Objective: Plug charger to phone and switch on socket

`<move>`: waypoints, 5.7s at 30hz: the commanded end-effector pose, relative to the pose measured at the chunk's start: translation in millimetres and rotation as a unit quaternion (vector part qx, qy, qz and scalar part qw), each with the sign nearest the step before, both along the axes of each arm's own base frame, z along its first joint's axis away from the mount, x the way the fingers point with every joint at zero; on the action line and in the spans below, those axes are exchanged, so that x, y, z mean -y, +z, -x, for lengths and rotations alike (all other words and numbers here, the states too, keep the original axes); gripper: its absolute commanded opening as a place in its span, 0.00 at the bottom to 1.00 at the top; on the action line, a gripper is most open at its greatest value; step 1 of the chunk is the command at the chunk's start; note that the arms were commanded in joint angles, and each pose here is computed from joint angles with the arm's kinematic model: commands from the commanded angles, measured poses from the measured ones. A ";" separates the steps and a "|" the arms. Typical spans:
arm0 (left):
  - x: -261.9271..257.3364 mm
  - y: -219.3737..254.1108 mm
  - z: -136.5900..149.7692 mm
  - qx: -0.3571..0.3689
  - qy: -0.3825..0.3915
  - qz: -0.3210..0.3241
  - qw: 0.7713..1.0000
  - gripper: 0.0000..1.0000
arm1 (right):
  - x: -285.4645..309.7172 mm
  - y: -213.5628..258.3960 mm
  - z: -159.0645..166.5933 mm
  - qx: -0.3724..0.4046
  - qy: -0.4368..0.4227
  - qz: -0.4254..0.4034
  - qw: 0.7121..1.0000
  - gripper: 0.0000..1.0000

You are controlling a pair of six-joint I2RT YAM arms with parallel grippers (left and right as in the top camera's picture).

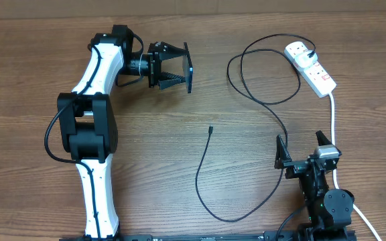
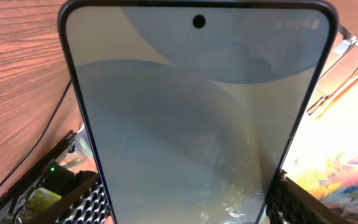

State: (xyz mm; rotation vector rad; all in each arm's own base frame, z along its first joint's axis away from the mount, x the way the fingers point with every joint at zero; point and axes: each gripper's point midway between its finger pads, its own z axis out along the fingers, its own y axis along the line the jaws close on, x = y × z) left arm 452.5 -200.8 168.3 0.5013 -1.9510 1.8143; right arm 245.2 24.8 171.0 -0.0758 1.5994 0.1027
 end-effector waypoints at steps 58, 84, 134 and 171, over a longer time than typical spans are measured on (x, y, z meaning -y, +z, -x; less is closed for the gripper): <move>-16.2 -52.1 29.7 -0.022 -0.039 -0.163 0.986 0.58 | 9.4 -0.8 -0.9 0.004 -0.026 0.006 1.000 1.00; -15.2 -49.7 29.1 -0.019 -0.038 -0.155 0.987 0.59 | -76.1 155.7 70.3 0.245 0.256 -0.027 0.935 1.00; -10.4 -36.0 27.2 -0.033 -0.028 -0.115 0.992 0.58 | -206.2 42.0 -90.4 -0.389 0.150 -0.235 0.878 1.00; -10.3 -34.7 31.7 -0.051 -0.031 -0.116 0.991 0.58 | -217.1 7.5 -100.4 -0.391 0.075 -0.222 0.890 1.00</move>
